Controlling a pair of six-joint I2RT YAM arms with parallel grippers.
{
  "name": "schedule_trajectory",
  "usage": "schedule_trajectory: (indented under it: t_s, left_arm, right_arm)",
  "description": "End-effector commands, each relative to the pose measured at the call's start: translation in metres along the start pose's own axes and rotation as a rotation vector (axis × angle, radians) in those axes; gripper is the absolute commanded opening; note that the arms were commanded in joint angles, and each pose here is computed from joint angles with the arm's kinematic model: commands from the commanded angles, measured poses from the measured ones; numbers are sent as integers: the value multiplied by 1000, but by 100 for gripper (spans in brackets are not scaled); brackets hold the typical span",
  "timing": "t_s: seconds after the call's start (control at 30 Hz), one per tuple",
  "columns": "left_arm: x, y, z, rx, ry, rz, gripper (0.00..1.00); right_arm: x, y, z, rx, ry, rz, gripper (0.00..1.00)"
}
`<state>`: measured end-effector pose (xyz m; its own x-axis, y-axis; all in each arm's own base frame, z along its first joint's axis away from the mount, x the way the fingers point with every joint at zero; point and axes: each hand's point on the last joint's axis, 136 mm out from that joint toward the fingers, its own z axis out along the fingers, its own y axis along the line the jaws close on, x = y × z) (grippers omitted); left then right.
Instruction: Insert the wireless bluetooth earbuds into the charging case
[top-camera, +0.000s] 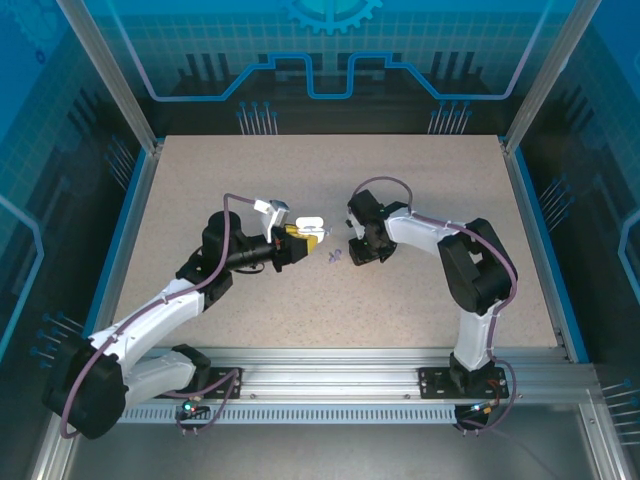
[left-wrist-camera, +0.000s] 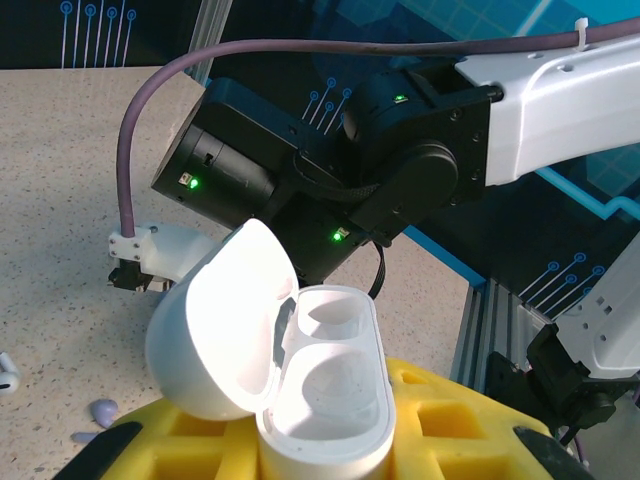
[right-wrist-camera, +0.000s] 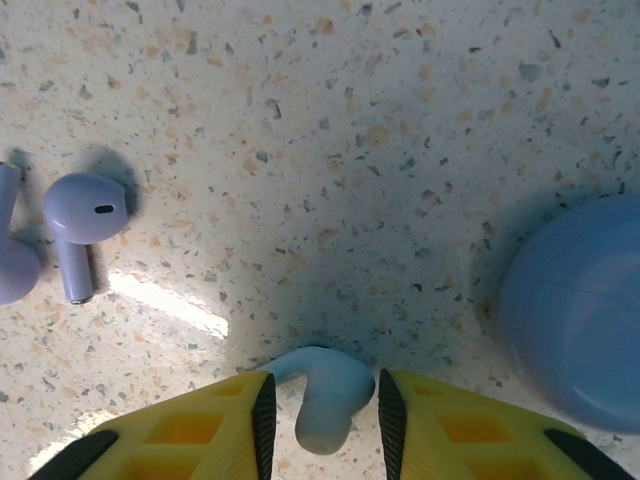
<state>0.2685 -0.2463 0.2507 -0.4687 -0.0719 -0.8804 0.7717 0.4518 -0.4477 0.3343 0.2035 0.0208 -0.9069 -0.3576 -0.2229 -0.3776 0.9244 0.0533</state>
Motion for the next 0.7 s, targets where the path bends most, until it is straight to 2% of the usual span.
schedule_trajectory:
  t_s: [0.0,0.27,0.67]
  left_arm:
    - [-15,-8,-1,29,-21,40,16]
    - [-15,-9,-2,26,-22,45,16]
    - [-16,-10,-2,26,-24,47,16]
  right_arm:
    - [3,4,2,-1,15,-2,37]
    - [3,7,6,-76,13,31,41]
    - [9,-1,14,-60,39,55,32]
